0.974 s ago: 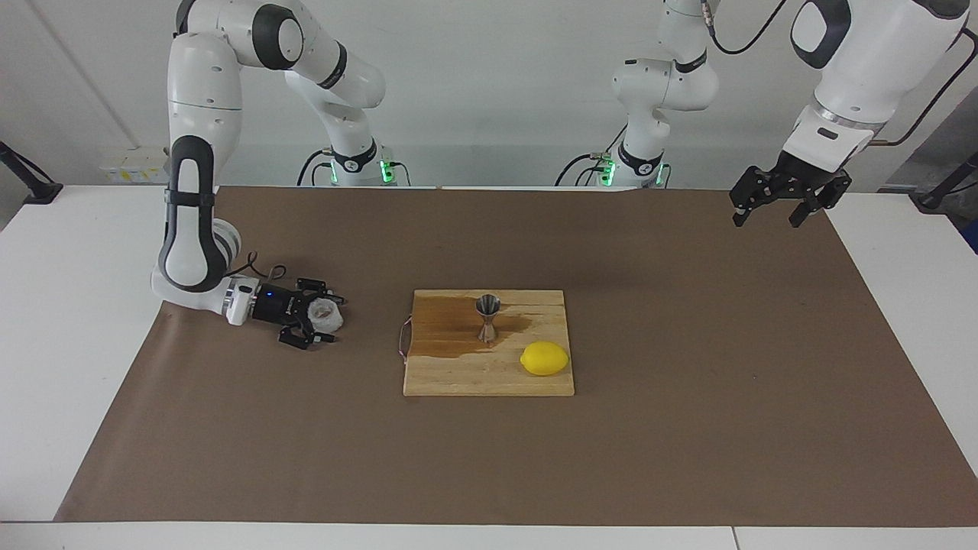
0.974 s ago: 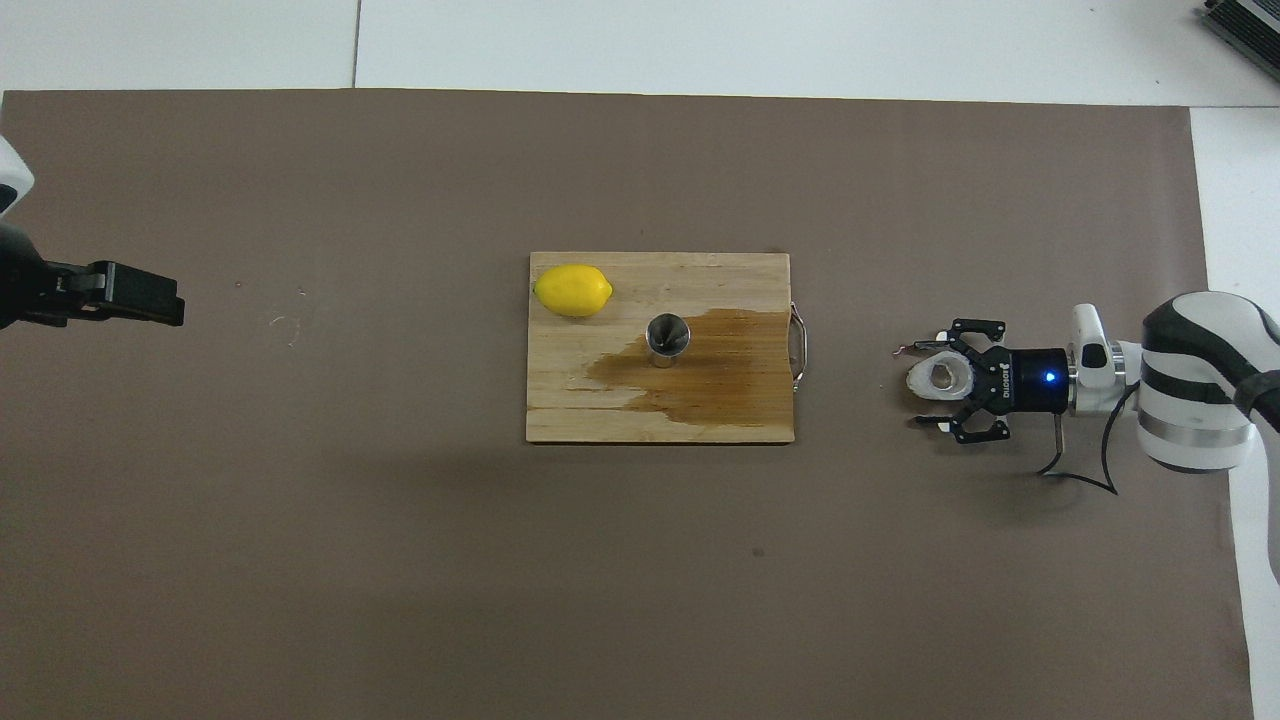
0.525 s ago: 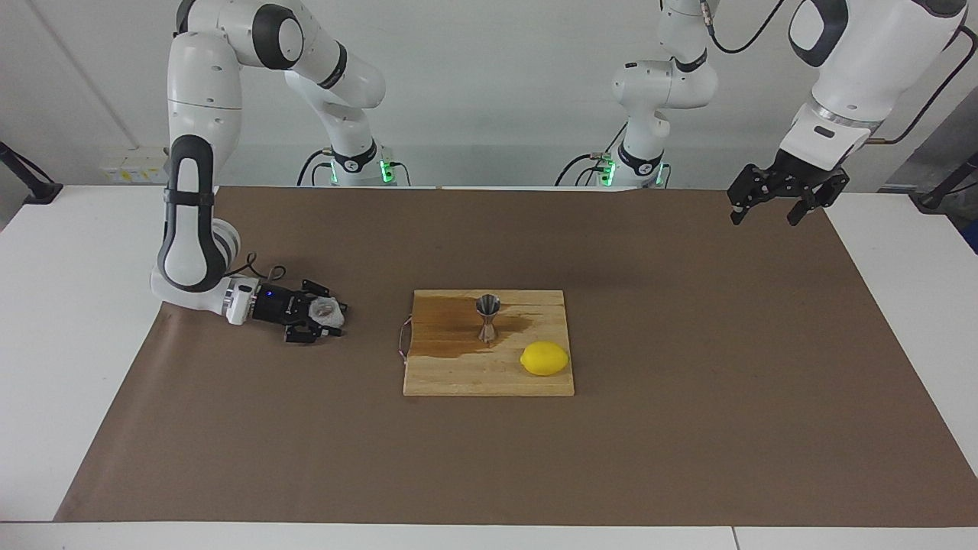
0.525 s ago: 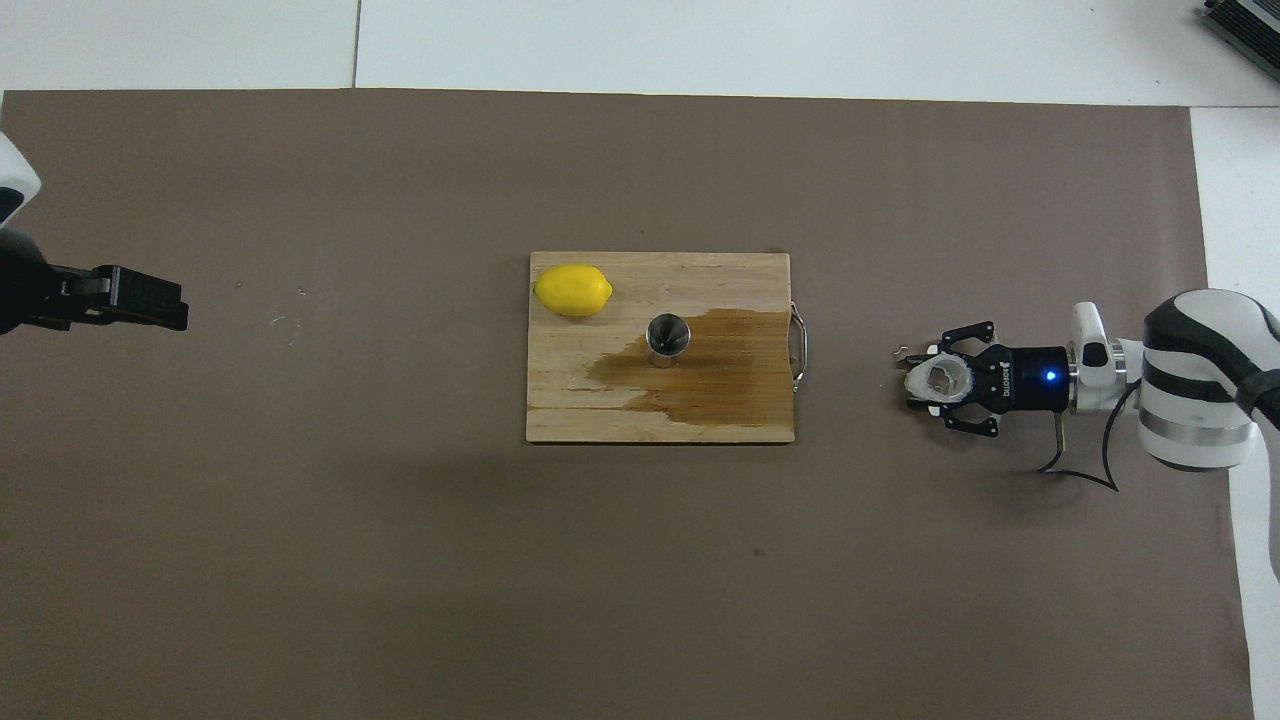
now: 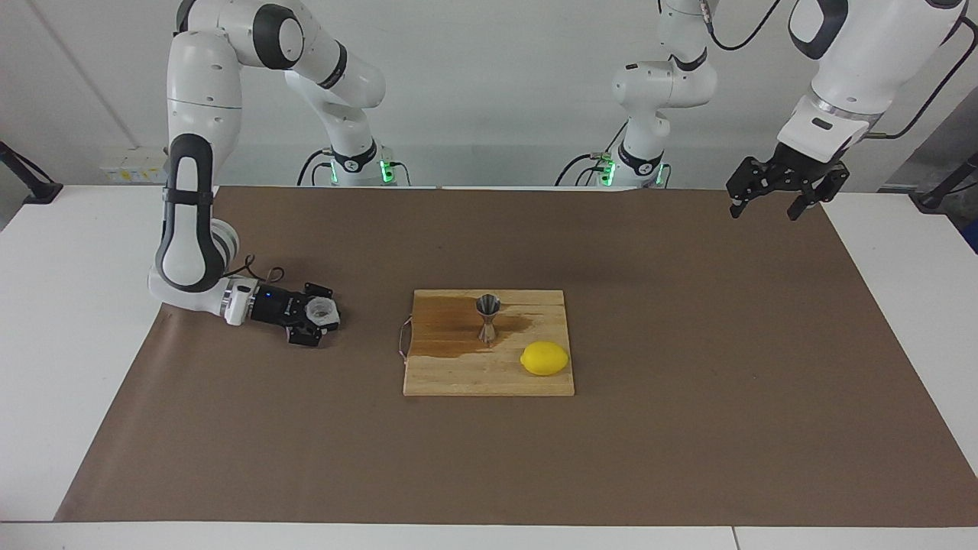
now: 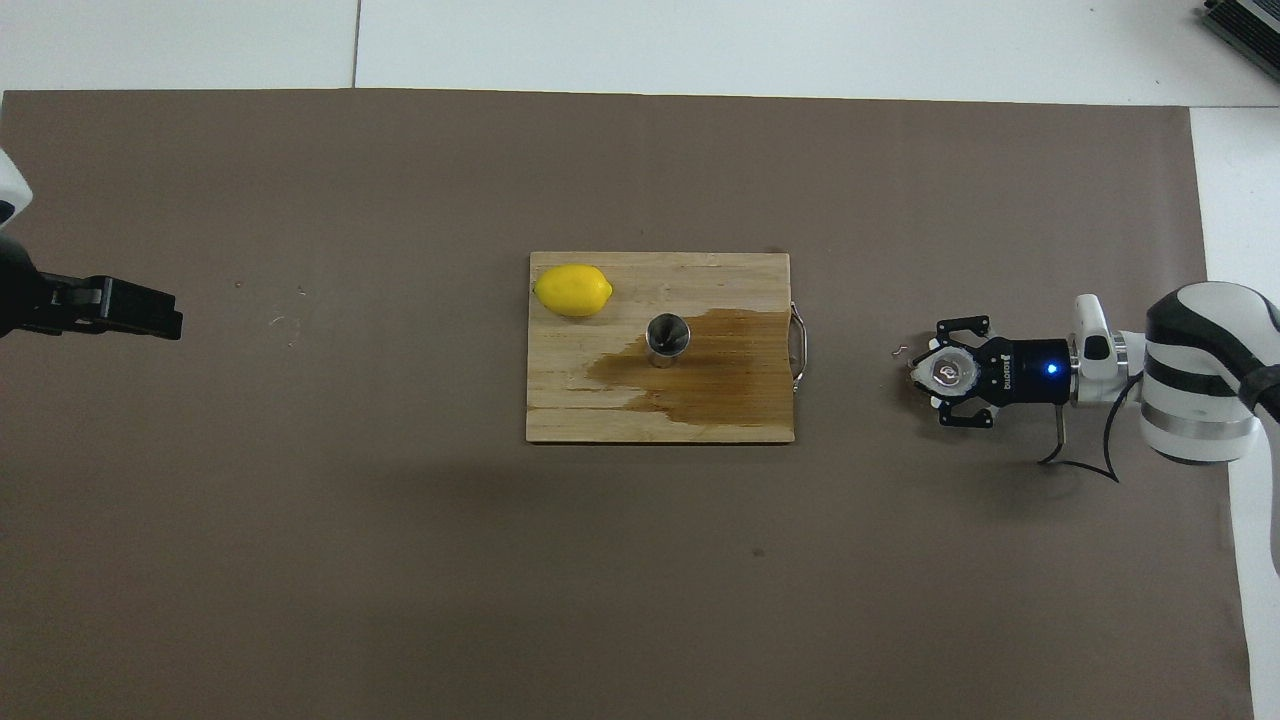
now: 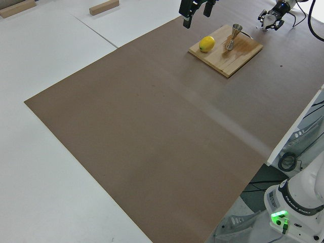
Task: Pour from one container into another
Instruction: 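Close the right gripper around the small white cup and lift, then carry the white cup with the right gripper above the metal cup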
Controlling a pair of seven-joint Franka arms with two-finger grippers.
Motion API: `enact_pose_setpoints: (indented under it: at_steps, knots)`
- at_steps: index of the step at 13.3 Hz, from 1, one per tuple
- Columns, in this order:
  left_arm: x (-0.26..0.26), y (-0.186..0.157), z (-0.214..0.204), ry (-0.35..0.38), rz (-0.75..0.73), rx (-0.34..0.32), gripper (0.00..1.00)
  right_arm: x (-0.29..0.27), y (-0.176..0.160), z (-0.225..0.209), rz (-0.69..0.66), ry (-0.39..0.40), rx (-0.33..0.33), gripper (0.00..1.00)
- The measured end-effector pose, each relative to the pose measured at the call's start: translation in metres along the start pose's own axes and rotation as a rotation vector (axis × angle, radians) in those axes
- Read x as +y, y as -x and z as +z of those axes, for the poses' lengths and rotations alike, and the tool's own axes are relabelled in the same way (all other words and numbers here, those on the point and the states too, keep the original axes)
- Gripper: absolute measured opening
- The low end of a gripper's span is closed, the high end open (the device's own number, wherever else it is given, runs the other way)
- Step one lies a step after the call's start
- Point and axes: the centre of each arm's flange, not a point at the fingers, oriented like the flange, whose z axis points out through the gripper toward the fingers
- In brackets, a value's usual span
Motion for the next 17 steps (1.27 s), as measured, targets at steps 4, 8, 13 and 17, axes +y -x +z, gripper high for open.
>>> enact_pose_setpoints:
  at_steps: [4, 8, 13, 17]
  knots:
    - [0.002, 0.000, 0.000, 0.000, 0.024, -0.003, 1.00, 0.019, -0.028, 0.024, 0.050, -0.023, 0.031, 0.22]
    - [0.001, 0.000, 0.000, 0.000, 0.056, -0.003, 1.00, 0.037, -0.060, 0.043, 0.105, -0.019, 0.027, 0.22]
    - [0.001, 0.000, 0.000, 0.000, 0.060, -0.003, 1.00, 0.061, -0.119, 0.070, 0.181, 0.037, -0.047, 0.22]
    - [0.000, 0.000, 0.000, 0.000, 0.060, -0.003, 1.00, 0.071, -0.177, 0.094, 0.229, 0.104, -0.127, 0.22]
